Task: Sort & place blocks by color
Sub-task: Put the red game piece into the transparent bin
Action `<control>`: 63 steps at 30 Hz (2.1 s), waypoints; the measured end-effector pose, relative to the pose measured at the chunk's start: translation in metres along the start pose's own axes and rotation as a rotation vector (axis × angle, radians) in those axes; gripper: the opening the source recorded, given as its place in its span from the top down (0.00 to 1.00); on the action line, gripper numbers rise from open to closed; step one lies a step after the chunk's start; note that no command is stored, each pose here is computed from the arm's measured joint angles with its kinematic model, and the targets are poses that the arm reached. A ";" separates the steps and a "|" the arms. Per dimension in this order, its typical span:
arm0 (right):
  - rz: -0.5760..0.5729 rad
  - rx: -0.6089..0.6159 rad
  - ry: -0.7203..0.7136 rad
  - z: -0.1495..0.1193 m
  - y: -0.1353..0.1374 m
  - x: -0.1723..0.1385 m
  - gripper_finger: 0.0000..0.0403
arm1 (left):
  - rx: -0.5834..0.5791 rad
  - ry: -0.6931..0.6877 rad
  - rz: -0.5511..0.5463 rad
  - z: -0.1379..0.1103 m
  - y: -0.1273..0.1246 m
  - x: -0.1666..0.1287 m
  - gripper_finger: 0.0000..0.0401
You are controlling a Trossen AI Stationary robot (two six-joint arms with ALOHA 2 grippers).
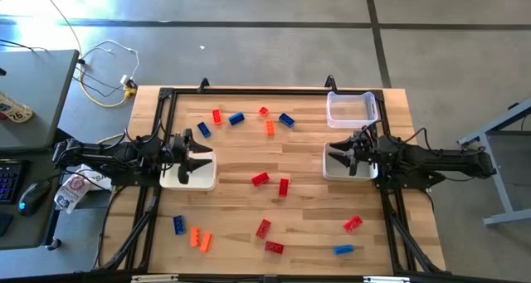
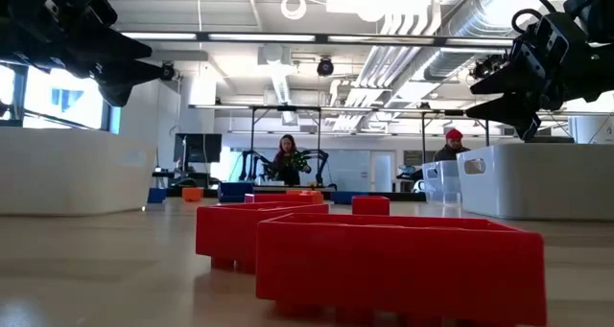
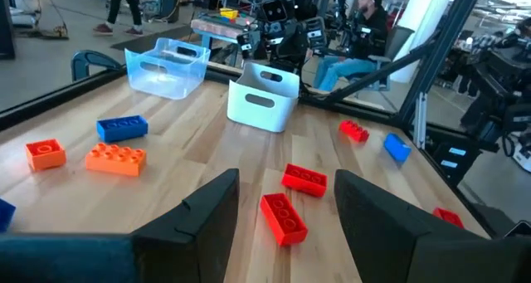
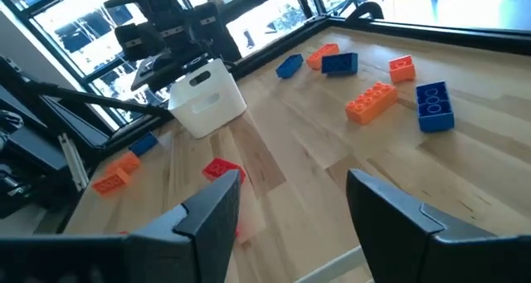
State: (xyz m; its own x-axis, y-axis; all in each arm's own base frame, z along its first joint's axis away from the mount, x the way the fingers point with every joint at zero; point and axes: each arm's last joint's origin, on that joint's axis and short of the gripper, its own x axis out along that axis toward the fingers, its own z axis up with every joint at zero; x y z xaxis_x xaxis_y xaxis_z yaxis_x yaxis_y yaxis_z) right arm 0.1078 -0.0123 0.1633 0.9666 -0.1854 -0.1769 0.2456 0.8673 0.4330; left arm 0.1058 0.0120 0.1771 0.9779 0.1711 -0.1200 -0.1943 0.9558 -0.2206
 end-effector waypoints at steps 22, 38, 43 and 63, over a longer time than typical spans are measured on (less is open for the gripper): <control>0.167 -0.127 0.260 0.071 0.056 -0.011 0.48 | 0.001 0.005 0.001 0.000 0.000 0.000 0.53; 0.087 -0.154 0.734 0.104 0.114 0.007 0.48 | 0.001 0.003 0.009 0.000 0.000 0.000 0.53; 0.043 -0.124 0.881 0.092 0.124 0.011 0.48 | 0.002 0.009 0.022 -0.001 0.001 0.000 0.53; 0.082 -0.354 1.142 0.024 0.172 0.011 0.48 | -0.080 0.003 0.040 -0.001 0.001 0.000 0.53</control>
State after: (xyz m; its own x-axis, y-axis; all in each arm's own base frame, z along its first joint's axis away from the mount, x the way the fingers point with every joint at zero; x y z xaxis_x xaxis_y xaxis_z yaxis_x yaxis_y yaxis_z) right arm 0.1625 0.1235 0.2572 0.3110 0.2378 -0.9202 -0.0206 0.9697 0.2436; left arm 0.1055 0.0131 0.1758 0.9689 0.2084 -0.1331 -0.2393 0.9261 -0.2917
